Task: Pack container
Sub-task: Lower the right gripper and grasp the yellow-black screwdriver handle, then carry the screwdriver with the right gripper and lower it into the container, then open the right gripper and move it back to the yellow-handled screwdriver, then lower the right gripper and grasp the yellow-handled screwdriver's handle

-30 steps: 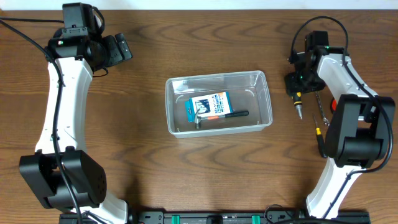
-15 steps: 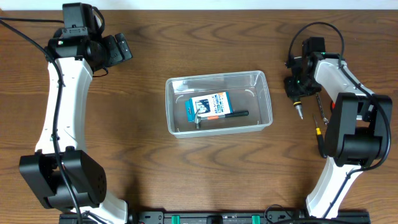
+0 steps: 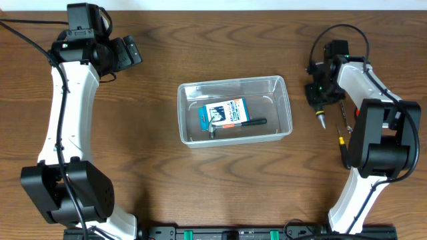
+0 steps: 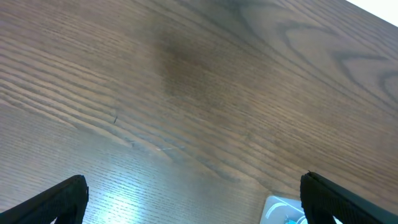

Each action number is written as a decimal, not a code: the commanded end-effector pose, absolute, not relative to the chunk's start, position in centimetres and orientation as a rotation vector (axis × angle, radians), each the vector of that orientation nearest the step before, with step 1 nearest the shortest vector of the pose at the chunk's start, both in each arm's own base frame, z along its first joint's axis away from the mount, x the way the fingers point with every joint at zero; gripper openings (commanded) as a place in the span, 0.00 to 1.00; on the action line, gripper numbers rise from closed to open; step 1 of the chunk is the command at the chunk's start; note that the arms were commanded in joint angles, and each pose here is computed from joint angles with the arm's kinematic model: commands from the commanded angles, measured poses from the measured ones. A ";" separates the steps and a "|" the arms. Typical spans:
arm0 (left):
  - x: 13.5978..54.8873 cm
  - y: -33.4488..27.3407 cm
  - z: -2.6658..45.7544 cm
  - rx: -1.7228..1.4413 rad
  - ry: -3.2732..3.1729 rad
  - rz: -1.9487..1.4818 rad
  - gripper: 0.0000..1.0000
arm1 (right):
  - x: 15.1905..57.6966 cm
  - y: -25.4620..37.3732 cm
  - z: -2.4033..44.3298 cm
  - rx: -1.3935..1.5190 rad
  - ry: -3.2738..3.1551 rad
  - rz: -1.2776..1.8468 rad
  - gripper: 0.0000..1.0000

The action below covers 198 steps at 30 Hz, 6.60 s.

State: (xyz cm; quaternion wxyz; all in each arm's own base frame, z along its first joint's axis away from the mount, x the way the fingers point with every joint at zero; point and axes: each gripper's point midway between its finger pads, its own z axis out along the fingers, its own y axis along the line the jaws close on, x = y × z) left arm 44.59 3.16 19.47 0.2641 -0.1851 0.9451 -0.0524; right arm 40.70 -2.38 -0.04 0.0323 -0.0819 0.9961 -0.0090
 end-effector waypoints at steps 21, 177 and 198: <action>44.8 3.2 20.0 -0.515 2.539 -0.150 0.98 | 46.1 4.5 18.2 -0.342 2.861 -0.021 0.01; 44.8 3.2 20.0 -0.515 2.539 -0.150 0.98 | 28.4 -7.4 -1.1 0.110 3.217 -0.103 0.59; 44.8 3.2 20.0 -0.515 2.539 -0.150 0.98 | 23.9 -9.2 -3.5 0.368 3.277 -0.193 0.60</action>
